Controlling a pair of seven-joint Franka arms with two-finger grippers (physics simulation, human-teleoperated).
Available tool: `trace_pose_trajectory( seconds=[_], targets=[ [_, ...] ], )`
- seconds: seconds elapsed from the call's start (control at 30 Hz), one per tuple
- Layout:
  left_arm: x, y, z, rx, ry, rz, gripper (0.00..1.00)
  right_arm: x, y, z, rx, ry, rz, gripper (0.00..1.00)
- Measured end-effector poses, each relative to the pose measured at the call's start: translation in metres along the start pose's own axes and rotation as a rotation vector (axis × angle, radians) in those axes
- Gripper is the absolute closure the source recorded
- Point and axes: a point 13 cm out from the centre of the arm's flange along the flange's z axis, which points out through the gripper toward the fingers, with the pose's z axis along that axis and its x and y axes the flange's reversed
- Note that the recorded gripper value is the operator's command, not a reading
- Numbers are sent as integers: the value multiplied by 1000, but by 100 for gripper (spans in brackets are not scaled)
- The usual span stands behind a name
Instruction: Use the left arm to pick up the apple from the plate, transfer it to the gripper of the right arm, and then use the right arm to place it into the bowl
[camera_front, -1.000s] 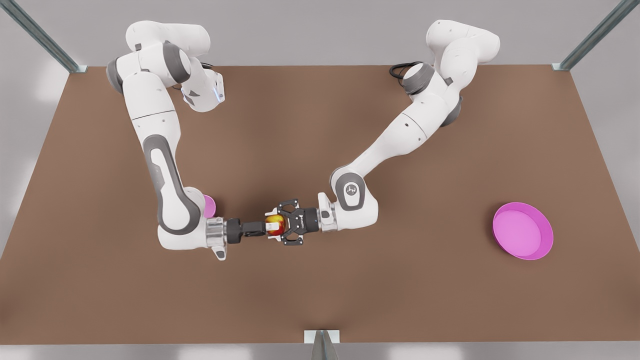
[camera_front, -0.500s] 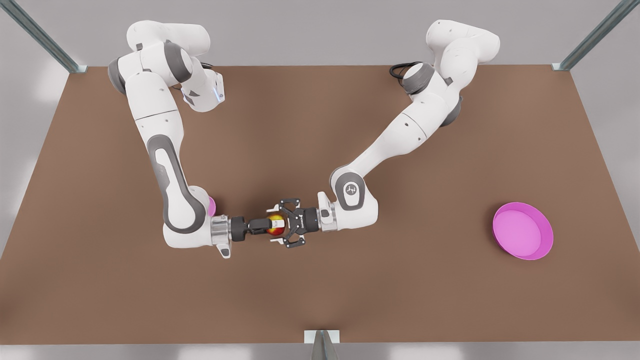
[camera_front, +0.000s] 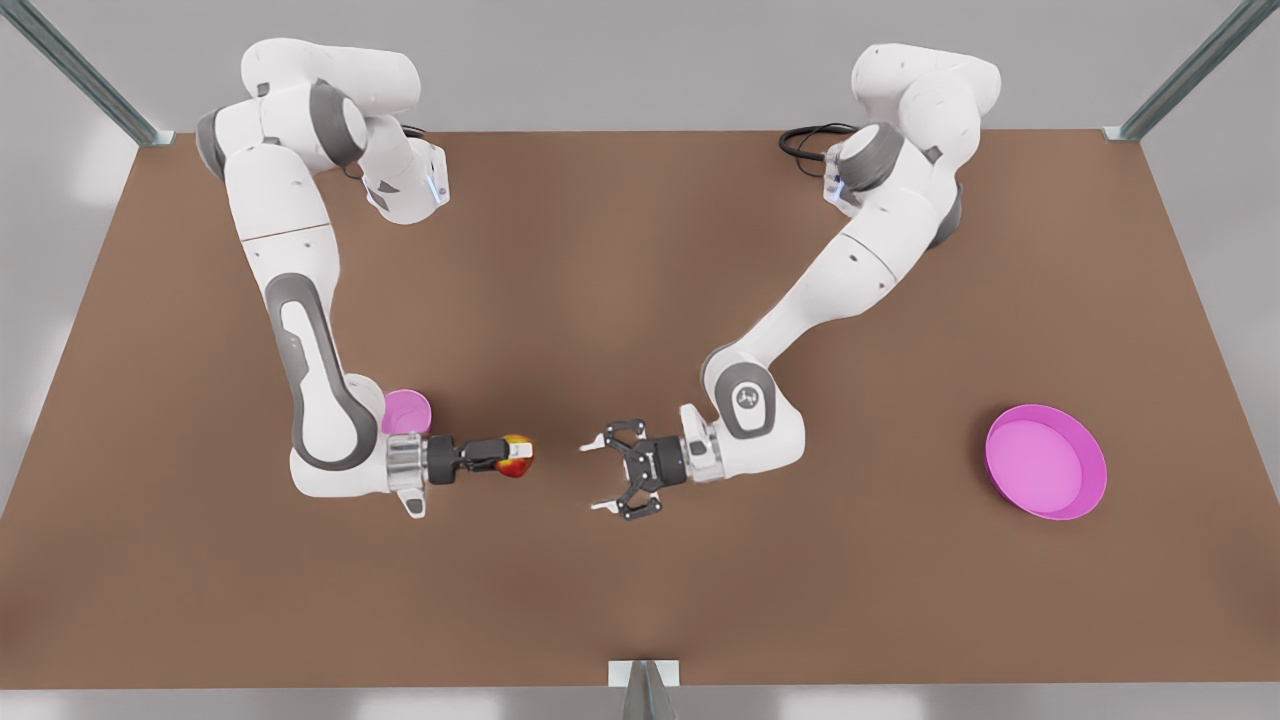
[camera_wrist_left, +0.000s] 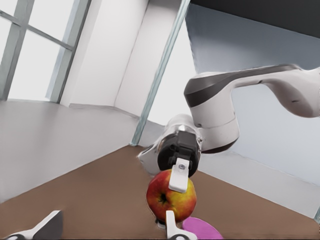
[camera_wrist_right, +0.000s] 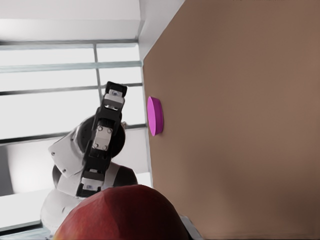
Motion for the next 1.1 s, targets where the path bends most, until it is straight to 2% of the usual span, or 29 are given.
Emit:
trace_pose_trajectory(
  seconds=[0.13,0.2,0.27,0.33,0.4,0.5,0.57,0.63,0.77,0.9,1.1],
  targets=[
    [14,53,-132,-80,192,77,0,27,-9,-40,145,50,-44,39],
    [-9,68,-185,-83,399,279,0,36,-26,-69,259,83,-75,39],
    [-57,57,-231,-75,672,501,0,41,-42,-91,377,128,-111,39],
    [-102,42,-287,-114,965,599,0,46,-58,-116,499,175,-146,39],
    [-137,36,-365,-229,1159,518,0,53,-65,-141,618,221,-183,39],
    [-165,8,-486,-465,1299,244,0,62,-81,-174,753,282,-204,39],
    [-155,-32,-526,-580,1322,64,0,69,-91,-188,819,321,-212,39],
    [-158,-54,-538,-651,1276,-48,0,74,-103,-204,877,352,-210,39],
    [-158,-47,-546,-740,1211,-236,0,84,-122,-216,966,420,-225,39],
    [-152,-48,-546,-809,1181,-367,0,109,-135,-202,1009,478,-246,39],
    [-152,-47,-554,-939,1140,-509,0,102,-152,-208,1052,466,-273,39]
  ],
)
